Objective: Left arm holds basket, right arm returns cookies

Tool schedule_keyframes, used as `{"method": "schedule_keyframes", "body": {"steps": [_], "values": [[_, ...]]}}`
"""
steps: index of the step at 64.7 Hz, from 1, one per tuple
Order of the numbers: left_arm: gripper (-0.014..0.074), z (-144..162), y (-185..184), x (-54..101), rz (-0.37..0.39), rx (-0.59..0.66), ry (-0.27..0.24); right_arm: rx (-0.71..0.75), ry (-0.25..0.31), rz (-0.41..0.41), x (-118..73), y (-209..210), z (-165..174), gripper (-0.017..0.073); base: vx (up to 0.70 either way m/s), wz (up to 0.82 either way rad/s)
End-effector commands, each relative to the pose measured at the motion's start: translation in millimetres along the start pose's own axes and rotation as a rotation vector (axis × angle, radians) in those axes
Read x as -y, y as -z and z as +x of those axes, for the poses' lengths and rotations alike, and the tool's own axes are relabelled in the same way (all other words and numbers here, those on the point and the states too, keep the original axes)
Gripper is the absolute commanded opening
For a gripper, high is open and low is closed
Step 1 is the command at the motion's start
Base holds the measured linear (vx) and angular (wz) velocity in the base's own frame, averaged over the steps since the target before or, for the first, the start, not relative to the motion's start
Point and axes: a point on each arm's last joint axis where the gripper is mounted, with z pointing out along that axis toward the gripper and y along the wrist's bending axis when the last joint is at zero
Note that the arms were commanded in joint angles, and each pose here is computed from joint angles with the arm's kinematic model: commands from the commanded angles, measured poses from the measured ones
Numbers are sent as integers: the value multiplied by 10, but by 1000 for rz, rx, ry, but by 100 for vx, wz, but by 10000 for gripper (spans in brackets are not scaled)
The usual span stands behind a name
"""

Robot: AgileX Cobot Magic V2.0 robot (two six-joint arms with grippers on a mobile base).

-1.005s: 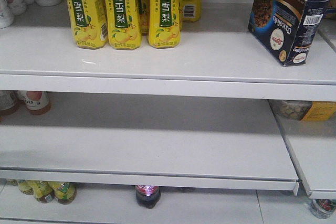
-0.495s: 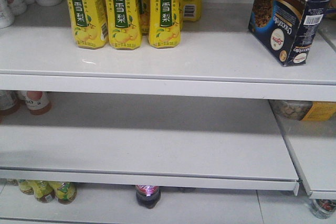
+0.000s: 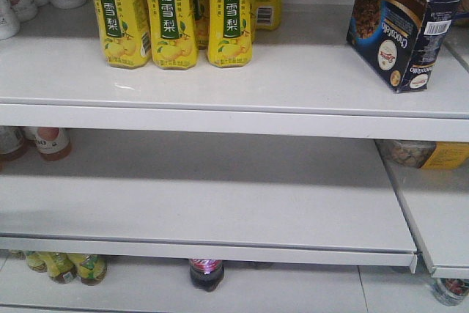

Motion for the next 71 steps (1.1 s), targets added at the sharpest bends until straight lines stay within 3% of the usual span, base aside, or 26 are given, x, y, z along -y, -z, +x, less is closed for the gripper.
{"method": "schedule_keyframes", "body": {"steps": [1,71], "values": [[-3,-201,46,25,18,151,-30,56,15,12,10,1,-1,-6,0,0],[-3,-201,46,25,18,151,-30,53,16,12,9,1,2,-6,0,0]]}}
